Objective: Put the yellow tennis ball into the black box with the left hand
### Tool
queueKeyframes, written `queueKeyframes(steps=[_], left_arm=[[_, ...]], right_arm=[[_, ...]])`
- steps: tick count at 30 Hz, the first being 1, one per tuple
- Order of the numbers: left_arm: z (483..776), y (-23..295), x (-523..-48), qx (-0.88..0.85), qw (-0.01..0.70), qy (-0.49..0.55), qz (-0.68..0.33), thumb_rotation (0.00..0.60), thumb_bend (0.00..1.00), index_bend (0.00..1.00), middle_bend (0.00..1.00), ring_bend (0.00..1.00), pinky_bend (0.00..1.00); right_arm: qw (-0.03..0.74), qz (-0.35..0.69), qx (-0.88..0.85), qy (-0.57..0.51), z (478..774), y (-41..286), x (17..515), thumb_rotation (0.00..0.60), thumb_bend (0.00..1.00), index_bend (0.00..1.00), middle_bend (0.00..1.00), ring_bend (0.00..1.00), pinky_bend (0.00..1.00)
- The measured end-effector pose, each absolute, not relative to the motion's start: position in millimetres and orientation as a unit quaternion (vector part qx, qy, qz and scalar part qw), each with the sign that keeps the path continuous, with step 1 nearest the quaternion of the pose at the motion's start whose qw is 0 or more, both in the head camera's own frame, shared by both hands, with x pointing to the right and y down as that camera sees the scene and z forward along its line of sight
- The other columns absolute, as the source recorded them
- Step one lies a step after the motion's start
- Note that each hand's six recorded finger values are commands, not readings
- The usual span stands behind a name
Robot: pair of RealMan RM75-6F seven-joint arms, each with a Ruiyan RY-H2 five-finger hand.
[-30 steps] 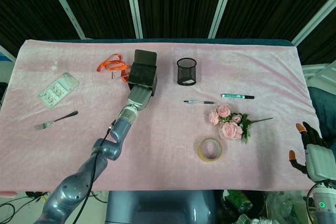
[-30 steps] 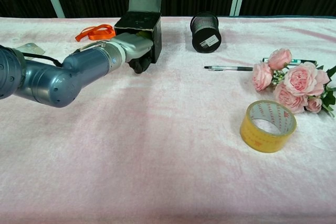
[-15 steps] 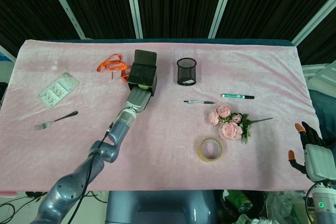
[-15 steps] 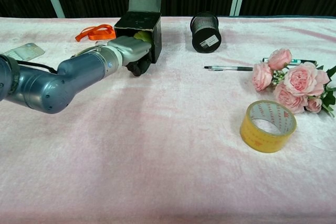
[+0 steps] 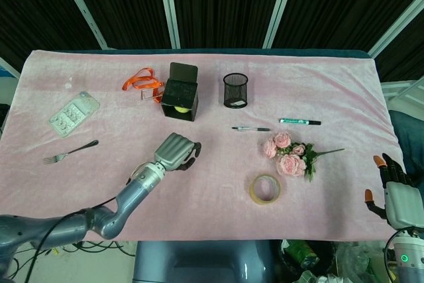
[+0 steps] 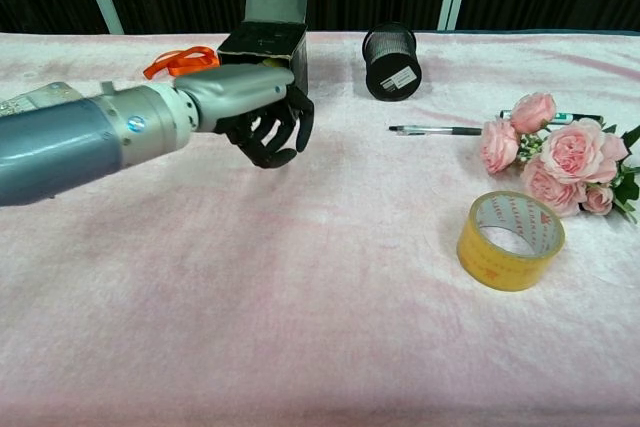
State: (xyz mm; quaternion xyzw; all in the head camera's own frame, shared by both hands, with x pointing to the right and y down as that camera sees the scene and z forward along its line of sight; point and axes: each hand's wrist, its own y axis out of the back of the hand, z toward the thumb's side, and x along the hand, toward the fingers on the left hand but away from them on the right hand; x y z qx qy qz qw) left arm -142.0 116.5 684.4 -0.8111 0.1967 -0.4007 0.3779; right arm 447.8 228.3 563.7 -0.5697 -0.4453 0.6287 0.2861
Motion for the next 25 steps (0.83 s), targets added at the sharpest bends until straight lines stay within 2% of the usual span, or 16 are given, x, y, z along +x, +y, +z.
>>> queueKeyframes(steps=[2,4,7,9,12,18,25], left_arm=[[656,121,-154,-0.811,0.379,0.208,-0.394,0.600,0.44,0.52,0.66,0.64,0.84],[624,119,-179,-0.795,0.394,0.229,-0.401,0.600,0.44,0.50,0.59,0.56,0.78],[585,110,-223,-0.746,0.431,0.270,-0.430,0.600,0.35,0.38,0.41,0.35,0.59],[566,110,-255,-0.705,0.453,0.295,-0.458,0.600,0.29,0.31,0.32,0.25,0.50],[548,123,-301,-0.649,0.470,0.311,-0.511,0.600,0.24,0.22,0.24,0.16,0.40],[534,163,-364,-0.596,0.457,0.312,-0.582,0.600,0.21,0.16,0.19,0.14,0.33],[536,187,-411,-0.593,0.414,0.360,-0.589,0.600,0.21,0.14,0.16,0.08,0.24]], right_arm=[[0.286,0.629,-0.568,-0.446,564,228,448,0.600,0.42,0.03,0.00,0.05,0.17],[0.285,0.630,-0.569,-0.445,564,229,448,0.600,0.42,0.03,0.00,0.05,0.17],[0.285,0.630,-0.569,-0.444,564,229,447,0.600,0.42,0.03,0.00,0.05,0.17],[0.285,0.630,-0.569,-0.445,564,229,447,0.600,0.42,0.03,0.00,0.05,0.17],[0.286,0.630,-0.568,-0.446,563,229,448,0.600,0.41,0.02,0.00,0.05,0.17],[0.294,0.626,-0.571,-0.442,561,228,446,0.600,0.33,0.02,0.00,0.05,0.17],[0.318,0.614,-0.580,-0.431,558,227,441,0.600,0.32,0.02,0.00,0.05,0.17]])
